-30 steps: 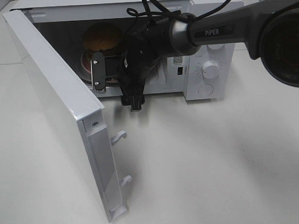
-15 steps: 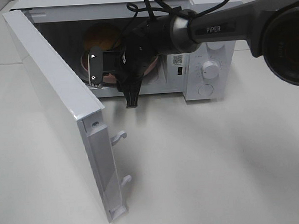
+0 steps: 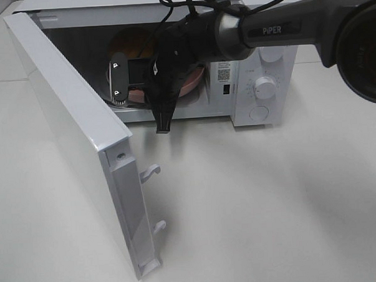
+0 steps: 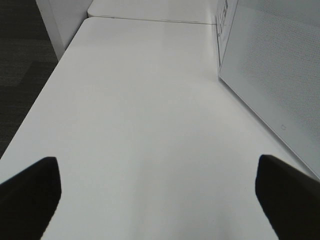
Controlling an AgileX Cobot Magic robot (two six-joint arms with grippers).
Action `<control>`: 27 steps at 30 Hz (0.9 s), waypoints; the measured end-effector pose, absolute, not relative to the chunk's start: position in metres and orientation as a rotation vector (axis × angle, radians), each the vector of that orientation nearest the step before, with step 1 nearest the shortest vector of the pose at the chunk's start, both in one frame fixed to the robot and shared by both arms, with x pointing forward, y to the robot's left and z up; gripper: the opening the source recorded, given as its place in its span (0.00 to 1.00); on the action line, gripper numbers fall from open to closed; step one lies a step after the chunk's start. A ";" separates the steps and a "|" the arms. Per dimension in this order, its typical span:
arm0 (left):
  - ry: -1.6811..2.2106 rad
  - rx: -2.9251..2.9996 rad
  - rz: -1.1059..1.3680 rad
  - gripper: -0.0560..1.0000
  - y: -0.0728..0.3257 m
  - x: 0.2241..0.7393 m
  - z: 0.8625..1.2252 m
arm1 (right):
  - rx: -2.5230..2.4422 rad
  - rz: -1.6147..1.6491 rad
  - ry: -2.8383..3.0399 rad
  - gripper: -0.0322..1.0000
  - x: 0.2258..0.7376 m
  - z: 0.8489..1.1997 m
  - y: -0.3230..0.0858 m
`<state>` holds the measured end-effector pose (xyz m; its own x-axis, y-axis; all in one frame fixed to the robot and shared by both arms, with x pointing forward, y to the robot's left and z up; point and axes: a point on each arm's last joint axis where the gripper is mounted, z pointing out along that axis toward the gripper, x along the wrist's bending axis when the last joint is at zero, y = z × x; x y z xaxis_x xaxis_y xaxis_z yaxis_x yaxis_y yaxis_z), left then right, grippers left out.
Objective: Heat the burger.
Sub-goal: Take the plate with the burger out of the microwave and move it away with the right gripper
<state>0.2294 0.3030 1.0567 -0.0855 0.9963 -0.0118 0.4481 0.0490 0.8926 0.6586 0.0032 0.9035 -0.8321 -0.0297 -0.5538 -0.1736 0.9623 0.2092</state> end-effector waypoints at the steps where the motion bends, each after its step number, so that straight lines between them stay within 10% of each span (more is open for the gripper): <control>1: 1.624 1.480 0.987 0.98 0.303 0.229 1.057 | -0.143 0.329 2.548 0.09 0.658 0.903 0.003; 27: 1.624 1.480 0.987 0.98 0.303 0.229 1.057 | -0.232 0.256 2.658 0.08 0.633 0.934 -0.004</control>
